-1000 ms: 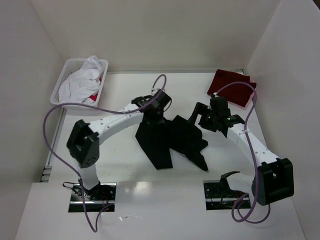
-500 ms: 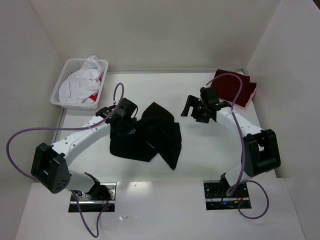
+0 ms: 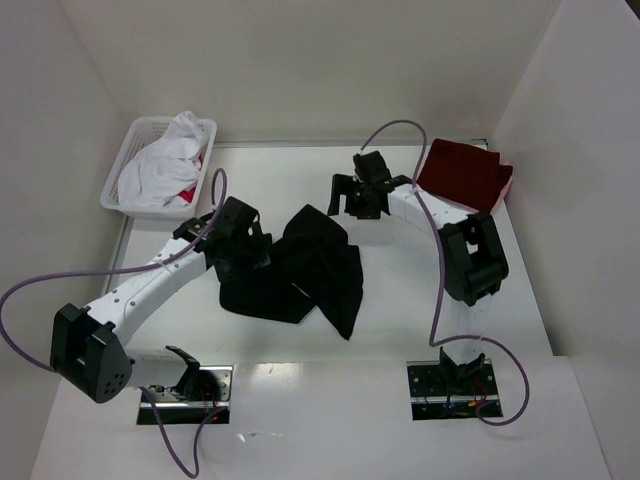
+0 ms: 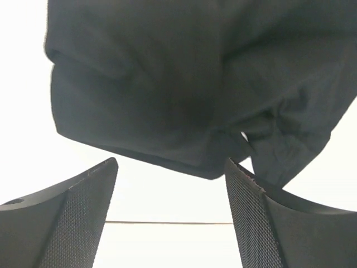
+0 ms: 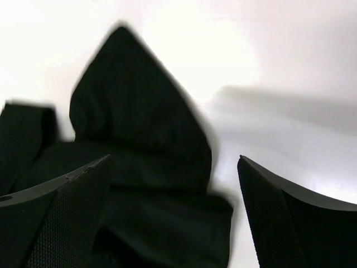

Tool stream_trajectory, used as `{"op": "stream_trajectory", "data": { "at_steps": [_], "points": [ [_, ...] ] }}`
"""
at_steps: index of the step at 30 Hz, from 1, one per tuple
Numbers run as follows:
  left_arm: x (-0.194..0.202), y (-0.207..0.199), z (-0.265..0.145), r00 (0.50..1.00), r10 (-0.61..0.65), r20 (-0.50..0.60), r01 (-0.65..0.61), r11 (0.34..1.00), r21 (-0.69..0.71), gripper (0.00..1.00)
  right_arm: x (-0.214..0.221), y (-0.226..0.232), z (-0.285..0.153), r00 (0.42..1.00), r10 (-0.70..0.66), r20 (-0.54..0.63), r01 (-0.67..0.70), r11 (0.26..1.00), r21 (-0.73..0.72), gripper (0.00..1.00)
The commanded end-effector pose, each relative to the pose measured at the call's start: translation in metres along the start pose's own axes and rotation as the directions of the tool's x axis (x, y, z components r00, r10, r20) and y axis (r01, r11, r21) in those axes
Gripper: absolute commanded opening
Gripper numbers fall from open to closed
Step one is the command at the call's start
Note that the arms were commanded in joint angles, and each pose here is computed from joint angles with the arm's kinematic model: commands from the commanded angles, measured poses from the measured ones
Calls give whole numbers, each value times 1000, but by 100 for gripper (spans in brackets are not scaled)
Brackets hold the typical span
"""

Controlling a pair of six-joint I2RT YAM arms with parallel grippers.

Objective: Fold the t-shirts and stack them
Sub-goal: Flatten out the tshirt

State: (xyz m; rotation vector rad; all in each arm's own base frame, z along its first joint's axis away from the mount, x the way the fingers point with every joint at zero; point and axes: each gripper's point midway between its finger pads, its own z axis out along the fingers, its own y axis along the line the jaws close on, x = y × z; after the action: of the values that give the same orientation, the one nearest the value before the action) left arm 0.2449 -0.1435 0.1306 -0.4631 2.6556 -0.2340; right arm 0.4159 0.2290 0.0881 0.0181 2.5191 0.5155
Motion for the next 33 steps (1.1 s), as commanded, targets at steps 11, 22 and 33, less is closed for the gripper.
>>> {"op": "stream_trajectory", "data": {
  "at_steps": [11, 22, 33],
  "points": [
    [-38, 27, -11, 995, -65, 70, 63, 998, 29, 94, -39, 44, 76, 955, -296, 16, 295, 954, 47, 87],
    [-53, 36, -10, 995, -63, 79, 59, 997, 43, 95, -18, 71, 106, 928, -371, -32, 372, 928, 29, 87],
    [-61, 43, -5, 997, -49, 60, 47, 998, 39, 96, -16, 61, 126, 918, -392, -55, 396, 907, 146, 57]
  ]
}}
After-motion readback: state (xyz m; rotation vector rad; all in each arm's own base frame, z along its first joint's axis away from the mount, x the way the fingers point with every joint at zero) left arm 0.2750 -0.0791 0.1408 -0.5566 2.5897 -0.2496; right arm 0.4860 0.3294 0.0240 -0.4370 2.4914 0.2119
